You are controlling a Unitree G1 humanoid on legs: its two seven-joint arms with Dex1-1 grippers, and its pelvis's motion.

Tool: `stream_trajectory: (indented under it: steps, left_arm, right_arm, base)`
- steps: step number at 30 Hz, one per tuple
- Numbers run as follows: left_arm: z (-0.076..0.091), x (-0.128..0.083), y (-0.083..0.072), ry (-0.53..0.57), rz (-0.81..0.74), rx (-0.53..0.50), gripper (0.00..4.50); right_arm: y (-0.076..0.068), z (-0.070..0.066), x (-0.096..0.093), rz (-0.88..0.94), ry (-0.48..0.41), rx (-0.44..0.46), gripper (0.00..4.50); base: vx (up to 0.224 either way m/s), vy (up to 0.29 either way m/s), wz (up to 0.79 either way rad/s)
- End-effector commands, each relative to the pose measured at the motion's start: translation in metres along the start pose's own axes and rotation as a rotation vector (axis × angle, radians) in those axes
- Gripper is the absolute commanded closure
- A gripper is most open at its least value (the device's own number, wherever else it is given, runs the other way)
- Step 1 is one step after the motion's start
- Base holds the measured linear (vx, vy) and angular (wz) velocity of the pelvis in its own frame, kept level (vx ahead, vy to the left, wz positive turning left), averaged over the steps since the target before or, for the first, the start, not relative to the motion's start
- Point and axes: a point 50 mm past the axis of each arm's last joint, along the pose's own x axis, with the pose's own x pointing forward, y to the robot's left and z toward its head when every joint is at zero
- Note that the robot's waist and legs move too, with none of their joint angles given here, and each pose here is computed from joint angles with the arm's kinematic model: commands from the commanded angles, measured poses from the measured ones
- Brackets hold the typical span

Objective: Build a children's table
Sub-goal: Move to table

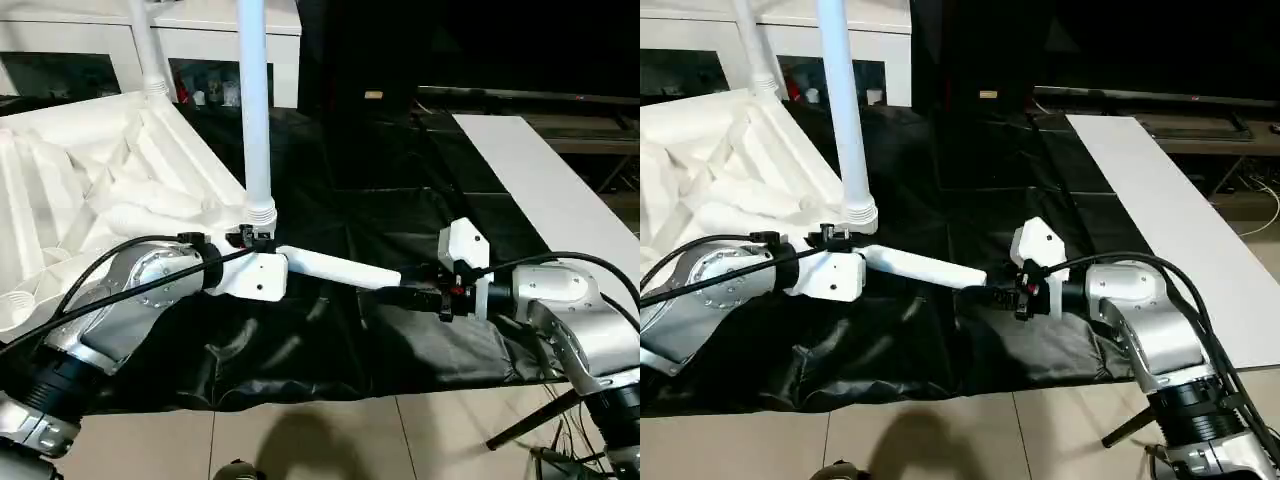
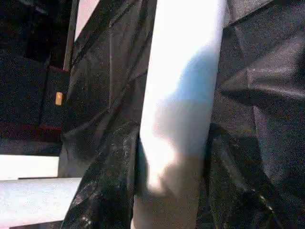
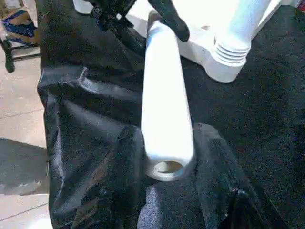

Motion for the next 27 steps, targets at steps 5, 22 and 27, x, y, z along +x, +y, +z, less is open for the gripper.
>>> stream_trajectory:
  steps: [5,22,27]
  left_arm:
    - [0.01,0.005,0.01,-0.064,0.015,-0.007,2.78]
    - [0.001,0.0,0.016,-0.036,0.042,-0.024,2.82]
    - [0.0,-0.004,0.02,-0.04,0.085,-0.051,2.82]
  right_arm:
    - [-0.004,0.018,0.002,0.056,-0.075,0.015,2.64]
    - [-0.029,0.044,-0.032,-0.165,-0.317,0.039,1.49]
    - [-0.032,0.051,-0.045,-0.209,-0.433,0.091,1.49]
  base:
    - [0.0,0.0,0.0]
    - [0.0,0.0,0.0]
    - [0.0,0.0,0.0]
